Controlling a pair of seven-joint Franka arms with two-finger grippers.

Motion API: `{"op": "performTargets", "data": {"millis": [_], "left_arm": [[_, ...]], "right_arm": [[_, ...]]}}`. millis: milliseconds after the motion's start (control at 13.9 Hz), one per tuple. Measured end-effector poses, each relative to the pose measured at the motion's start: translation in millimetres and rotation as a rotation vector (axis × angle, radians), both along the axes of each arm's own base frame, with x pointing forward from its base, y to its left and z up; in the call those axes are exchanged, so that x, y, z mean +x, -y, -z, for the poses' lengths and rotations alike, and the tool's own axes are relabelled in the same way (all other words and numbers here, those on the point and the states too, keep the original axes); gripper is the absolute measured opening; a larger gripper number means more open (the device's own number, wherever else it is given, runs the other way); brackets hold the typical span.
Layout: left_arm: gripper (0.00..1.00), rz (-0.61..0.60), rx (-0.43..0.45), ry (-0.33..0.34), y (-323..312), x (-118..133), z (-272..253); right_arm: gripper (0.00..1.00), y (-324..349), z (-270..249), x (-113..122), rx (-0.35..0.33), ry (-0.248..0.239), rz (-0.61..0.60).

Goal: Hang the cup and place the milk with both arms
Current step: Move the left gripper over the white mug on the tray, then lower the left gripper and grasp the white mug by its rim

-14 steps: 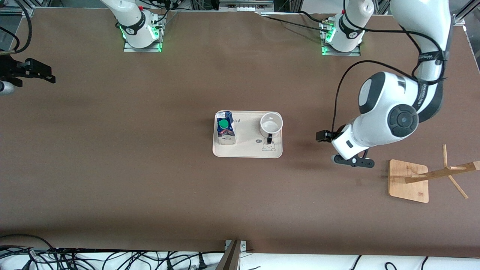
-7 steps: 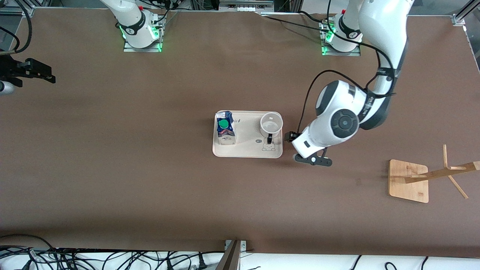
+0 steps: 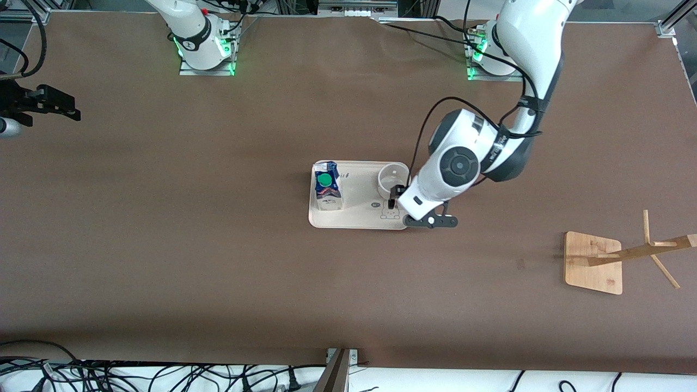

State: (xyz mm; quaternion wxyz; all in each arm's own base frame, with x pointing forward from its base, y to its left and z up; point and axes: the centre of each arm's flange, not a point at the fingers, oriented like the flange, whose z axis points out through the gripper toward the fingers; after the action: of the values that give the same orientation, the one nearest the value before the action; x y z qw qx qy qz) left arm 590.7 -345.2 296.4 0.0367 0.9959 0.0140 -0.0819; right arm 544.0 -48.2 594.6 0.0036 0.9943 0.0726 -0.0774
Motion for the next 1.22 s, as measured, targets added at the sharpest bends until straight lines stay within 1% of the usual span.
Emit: {"op": "performTargets", "data": {"millis": [432, 647, 791, 1007, 1223], "left_arm": [[1.0, -0.052, 0.002, -0.006, 45, -28, -10], [1.0, -0.067, 0.013, -0.012, 74, -50, -10], [1.0, -0.056, 0.017, -0.015, 89, -62, -9], [1.0, -0.039, 0.028, -0.027, 98, -74, -2], [1.0, -0.029, 0.057, -0.043, 93, -80, 12]], "right_arm": [[1.0, 0, 0, 0, 0.0, 0.0, 0.0], [1.0, 0, 0, 0, 0.0, 0.0, 0.0], [1.0, 0, 0, 0, 0.0, 0.0, 0.0], [1.0, 0, 0, 0, 0.0, 0.0, 0.0], [1.0, 0, 0, 0, 0.0, 0.0, 0.0]]}}
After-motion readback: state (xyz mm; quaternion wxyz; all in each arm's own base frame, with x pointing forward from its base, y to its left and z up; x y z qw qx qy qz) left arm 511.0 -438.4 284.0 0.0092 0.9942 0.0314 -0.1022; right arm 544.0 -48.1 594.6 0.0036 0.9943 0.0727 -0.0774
